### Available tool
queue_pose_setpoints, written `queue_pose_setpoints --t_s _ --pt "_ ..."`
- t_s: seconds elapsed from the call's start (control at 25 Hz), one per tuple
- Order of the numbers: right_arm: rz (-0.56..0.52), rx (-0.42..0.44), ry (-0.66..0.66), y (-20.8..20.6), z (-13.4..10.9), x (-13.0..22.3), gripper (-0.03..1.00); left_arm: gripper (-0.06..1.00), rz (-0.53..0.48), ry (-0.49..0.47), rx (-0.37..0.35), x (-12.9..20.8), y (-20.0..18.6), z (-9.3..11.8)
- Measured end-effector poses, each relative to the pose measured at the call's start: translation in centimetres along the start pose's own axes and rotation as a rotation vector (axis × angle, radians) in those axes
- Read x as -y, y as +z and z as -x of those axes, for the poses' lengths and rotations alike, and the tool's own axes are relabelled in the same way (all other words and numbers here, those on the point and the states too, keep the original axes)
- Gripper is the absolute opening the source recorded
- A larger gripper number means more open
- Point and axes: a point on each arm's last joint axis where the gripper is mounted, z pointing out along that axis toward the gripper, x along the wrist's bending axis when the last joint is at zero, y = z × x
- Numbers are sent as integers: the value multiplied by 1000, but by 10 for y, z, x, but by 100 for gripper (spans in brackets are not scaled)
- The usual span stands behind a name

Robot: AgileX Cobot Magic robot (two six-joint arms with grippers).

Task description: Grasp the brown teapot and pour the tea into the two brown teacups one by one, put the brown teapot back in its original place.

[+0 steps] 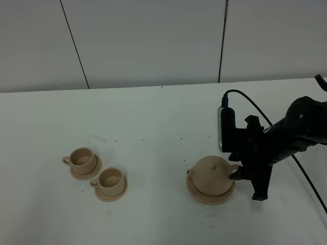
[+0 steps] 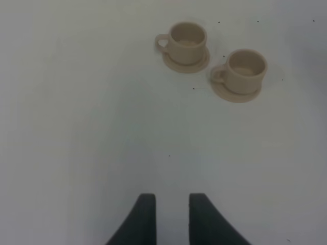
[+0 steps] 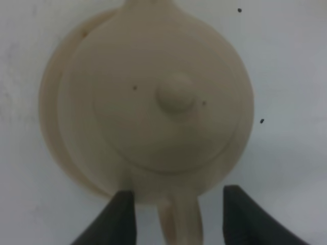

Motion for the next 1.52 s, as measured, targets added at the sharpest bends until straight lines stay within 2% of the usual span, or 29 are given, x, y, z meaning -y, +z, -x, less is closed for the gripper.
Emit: queue_pose_setpoints --t_s 1.04,1.52 --pt "-5 -1 -9 0 0 0 25 23 0 0 0 0 0 0" --pt "0 0 -3 0 0 0 24 23 0 0 0 0 0 0"
